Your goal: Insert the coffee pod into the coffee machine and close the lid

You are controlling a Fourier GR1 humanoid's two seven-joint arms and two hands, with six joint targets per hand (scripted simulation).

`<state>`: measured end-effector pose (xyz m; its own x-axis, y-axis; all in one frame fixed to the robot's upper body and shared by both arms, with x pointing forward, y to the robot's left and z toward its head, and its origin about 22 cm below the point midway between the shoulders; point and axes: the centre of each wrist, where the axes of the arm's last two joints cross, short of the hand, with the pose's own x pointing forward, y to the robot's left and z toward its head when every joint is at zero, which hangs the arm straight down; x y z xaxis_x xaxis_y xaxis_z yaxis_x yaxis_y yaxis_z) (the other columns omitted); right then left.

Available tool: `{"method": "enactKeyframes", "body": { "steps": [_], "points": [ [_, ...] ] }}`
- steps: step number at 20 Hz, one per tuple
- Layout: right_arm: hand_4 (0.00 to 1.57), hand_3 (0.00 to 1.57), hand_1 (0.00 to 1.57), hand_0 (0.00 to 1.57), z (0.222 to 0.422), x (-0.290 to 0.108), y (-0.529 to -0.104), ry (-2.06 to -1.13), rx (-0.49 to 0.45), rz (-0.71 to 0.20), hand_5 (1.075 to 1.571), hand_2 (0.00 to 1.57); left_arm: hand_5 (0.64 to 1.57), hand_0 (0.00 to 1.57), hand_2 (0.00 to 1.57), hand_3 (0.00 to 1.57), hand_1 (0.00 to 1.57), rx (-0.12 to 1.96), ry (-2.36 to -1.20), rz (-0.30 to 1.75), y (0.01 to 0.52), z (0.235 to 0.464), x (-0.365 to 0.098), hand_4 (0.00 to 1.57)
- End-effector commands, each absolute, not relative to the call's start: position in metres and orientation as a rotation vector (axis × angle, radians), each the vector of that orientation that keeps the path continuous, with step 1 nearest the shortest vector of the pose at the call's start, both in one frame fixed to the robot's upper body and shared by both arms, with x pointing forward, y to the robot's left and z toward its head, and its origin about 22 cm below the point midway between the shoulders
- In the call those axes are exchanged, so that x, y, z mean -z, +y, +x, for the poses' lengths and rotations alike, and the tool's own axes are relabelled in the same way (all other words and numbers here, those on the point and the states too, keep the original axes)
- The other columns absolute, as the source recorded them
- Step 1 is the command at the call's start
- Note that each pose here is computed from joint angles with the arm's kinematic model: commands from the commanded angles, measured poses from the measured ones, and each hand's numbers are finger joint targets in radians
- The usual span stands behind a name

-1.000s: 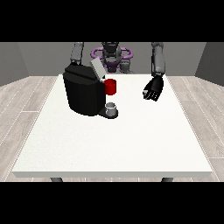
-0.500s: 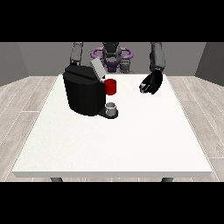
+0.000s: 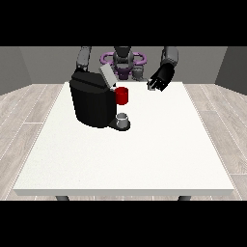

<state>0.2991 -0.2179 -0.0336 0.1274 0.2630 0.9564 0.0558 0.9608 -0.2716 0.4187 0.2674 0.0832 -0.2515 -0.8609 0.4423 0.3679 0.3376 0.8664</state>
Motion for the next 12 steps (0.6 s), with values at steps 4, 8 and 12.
{"method": "enactKeyframes", "body": {
  "steps": [4, 8, 12],
  "points": [
    [0.00, 0.00, 0.00, 0.00, 0.301, 0.033, -0.223, -1.452, -0.178, -0.244, 1.571, 0.00, 1.571, 1.40, 1.40, 1.34, 1.40, 1.240, -1.339, 0.503, 0.230, 0.437, -0.125, 0.60],
    [0.00, 0.00, 0.00, 0.00, 0.304, 0.025, -0.191, -1.510, -0.167, -0.201, 1.571, 0.00, 1.571, 1.38, 1.40, 1.38, 1.38, 1.179, -1.458, 0.457, 0.234, 0.447, -0.172, 0.52],
    [0.00, 0.00, 0.00, 0.00, 0.315, 0.010, -0.194, -1.548, -0.163, -0.204, 1.571, 0.00, 1.571, 1.23, 1.26, 1.27, 1.23, 1.145, -1.456, 0.484, 0.221, 0.453, -0.198, 0.50]
  ]
}}
